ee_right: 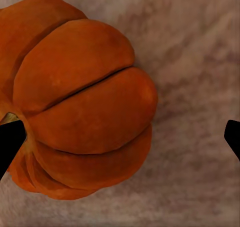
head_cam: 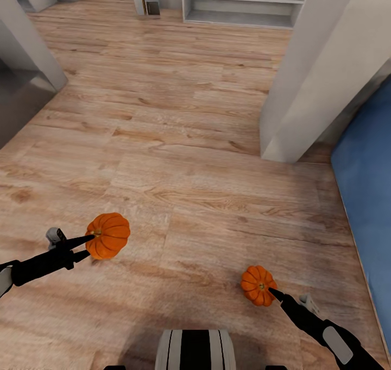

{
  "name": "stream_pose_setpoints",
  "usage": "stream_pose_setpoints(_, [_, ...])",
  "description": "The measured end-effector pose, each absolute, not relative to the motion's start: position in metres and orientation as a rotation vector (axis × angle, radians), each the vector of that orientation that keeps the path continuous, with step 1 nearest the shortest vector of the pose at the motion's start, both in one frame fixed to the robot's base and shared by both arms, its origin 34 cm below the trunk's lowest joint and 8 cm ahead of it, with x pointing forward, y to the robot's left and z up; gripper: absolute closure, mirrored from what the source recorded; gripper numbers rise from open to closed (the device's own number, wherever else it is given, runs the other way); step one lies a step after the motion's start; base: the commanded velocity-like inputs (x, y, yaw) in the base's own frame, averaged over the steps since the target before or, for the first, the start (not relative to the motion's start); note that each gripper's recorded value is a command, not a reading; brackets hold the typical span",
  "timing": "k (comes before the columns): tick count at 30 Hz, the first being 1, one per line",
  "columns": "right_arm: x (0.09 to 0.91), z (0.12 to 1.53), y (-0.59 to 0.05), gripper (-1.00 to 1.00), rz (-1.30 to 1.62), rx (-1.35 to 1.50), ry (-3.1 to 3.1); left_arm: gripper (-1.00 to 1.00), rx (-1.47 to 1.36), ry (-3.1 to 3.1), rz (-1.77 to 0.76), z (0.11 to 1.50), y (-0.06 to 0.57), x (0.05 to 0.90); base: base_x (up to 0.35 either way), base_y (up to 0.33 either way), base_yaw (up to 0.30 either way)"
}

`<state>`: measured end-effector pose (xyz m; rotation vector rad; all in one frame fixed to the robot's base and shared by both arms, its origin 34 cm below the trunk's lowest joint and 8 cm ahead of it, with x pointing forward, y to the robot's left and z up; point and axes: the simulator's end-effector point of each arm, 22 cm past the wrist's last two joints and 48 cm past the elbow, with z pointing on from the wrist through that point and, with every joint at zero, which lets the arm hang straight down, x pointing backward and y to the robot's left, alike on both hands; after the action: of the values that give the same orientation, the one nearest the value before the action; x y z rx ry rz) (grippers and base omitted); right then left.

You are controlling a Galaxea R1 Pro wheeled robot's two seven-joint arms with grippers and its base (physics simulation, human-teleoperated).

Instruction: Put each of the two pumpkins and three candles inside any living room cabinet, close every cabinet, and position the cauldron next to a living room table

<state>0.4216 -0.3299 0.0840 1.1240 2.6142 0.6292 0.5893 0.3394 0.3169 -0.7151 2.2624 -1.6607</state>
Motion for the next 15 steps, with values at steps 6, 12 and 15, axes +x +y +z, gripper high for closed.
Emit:
stream_pose_setpoints(6, [0.4215, 0.0841, -0.3299, -1.0, 0.629, 1.124, 2.614, 1.0, -0.714, 2.267, -1.659, 0.3165, 0.3393, 0.5886, 0.065, 0.039, 0.0])
stream_pose_setpoints(12, [0.4188, 0.083, -0.329, -1.0, 0.624, 1.101, 2.635, 1.0, -0.715, 2.266, -1.661, 0.3164, 0.3391, 0.5887, 0.031, 0.02, 0.0])
stream_pose_setpoints(15, [0.4181, 0.0827, -0.3283, -1.0, 0.623, 1.094, 2.641, 1.0, -0.716, 2.265, -1.661, 0.3166, 0.3391, 0.5888, 0.023, 0.011, 0.0])
